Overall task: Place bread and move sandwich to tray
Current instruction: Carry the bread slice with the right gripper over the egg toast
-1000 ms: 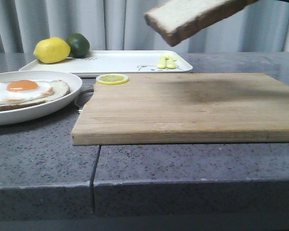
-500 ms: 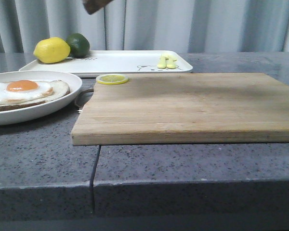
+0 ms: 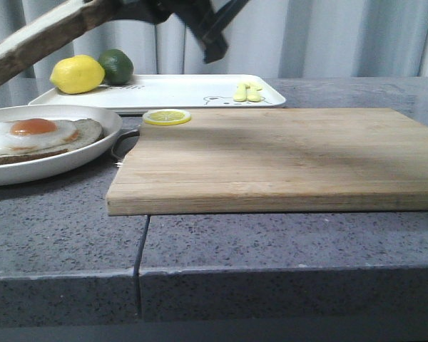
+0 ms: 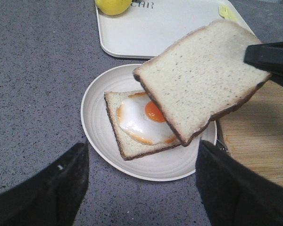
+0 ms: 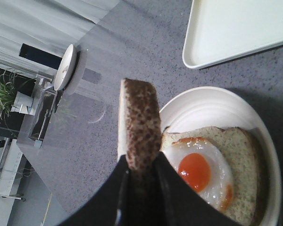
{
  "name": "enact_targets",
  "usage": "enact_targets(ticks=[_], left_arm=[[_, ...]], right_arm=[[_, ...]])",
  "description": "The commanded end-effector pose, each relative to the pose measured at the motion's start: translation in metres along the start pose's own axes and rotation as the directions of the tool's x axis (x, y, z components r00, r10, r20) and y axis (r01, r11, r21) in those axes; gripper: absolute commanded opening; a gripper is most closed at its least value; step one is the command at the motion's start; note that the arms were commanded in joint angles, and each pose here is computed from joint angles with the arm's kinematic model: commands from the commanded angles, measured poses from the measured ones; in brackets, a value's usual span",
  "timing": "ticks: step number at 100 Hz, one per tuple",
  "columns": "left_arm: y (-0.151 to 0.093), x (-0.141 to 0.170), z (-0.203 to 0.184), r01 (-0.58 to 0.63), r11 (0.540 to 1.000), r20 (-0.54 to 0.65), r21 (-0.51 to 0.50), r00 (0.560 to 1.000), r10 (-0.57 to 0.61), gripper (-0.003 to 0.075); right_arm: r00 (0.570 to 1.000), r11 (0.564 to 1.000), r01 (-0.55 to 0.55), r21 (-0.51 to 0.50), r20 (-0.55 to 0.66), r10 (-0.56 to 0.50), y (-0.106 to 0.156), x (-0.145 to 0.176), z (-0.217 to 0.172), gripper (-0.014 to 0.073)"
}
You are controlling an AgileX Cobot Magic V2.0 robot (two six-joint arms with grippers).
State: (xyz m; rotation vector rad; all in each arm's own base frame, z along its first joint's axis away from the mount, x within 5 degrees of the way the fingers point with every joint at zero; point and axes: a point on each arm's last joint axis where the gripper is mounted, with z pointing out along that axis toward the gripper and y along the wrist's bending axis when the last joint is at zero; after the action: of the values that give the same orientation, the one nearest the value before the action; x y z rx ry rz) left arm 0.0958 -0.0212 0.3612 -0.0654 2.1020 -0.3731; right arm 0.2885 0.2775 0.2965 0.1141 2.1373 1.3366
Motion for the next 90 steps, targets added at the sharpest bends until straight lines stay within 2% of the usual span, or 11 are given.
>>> enact_targets(ticks=[1, 25, 90], left_arm=[[-0.005, -0.012, -0.004, 0.013, 1.0, 0.072, 0.026, 0.997, -0.015, 0.0452], [-0.005, -0.012, -0.004, 0.013, 1.0, 0.072, 0.026, 0.997, -0.015, 0.0452], [-0.005, -0.012, -0.004, 0.013, 1.0, 0.072, 0.026, 0.997, -0.015, 0.0452]], right_arm=[[0.998, 0.993, -0.065, -0.096, 0.019, 0.067, 0.025, -0.008, -0.004, -0.0109], [0.996, 0.993, -0.086, -0.079, -0.008, 0.085, 0.019, -0.002, 0.015, -0.0109], [0.995, 0.996, -0.094, -0.006, -0.014, 0.094, -0.002, 0.004, 0.032, -0.0105]])
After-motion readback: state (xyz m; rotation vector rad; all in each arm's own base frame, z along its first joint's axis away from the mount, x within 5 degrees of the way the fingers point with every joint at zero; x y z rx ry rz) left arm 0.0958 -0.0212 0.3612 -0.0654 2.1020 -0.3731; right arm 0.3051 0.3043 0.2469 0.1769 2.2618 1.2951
